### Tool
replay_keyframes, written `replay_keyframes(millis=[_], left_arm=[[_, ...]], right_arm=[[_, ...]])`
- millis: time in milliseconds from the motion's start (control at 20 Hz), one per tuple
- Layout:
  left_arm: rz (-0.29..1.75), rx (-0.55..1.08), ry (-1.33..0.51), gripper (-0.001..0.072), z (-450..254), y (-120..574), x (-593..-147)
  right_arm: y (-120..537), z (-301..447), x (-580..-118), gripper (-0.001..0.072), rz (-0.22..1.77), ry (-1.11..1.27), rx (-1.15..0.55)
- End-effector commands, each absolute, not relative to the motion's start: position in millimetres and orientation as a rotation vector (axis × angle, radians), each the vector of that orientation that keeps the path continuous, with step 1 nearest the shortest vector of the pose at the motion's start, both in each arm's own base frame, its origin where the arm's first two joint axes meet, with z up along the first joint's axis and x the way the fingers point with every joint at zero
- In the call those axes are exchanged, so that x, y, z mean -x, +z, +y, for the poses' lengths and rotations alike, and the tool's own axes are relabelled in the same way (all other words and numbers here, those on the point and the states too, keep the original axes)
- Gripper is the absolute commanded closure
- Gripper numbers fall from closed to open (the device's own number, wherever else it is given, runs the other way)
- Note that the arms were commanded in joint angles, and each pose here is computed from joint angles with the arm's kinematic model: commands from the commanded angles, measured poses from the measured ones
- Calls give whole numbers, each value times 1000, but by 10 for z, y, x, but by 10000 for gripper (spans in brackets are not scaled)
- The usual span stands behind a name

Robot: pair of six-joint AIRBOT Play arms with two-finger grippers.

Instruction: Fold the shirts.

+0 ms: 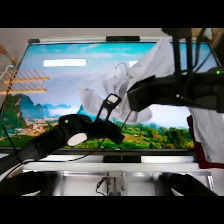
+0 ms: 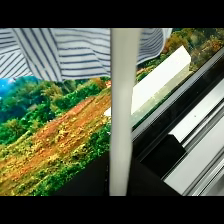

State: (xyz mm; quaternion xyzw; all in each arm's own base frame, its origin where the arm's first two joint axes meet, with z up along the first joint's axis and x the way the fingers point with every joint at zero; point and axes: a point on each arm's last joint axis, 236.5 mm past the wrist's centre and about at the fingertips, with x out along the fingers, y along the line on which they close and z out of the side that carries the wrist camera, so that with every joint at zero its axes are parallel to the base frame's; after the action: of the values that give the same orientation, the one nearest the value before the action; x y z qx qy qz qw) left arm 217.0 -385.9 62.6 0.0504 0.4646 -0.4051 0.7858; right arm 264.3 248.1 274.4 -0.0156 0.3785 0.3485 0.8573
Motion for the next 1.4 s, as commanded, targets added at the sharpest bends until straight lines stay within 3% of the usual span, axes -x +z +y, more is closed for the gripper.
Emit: replay_keyframes(millis=[0,500,1000,1050,1100,1150,1350], left_arm=[[988,-79,-900,662,-3984,612,-2172],[981,-83,-858,662,-3758,723,-2325],[920,-73,-884,661,-3843,958,-2391],[923,-75,-884,662,-3840,951,-2388],[920,-78,-886,662,-3840,951,-2389],[921,-78,-885,661,-3840,950,-2388],[943,-107,-889,662,-3800,902,-2349]], right_arm=[[2707,2538,-2650,637,809,744,28],[2427,1814,-2882,636,881,447,216],[2352,1654,-2913,619,920,360,218],[2367,1669,-2952,564,906,356,209],[2399,1700,-2982,336,887,362,197],[2459,1717,-3016,223,855,367,191],[3305,1228,-3157,216,604,186,115]])
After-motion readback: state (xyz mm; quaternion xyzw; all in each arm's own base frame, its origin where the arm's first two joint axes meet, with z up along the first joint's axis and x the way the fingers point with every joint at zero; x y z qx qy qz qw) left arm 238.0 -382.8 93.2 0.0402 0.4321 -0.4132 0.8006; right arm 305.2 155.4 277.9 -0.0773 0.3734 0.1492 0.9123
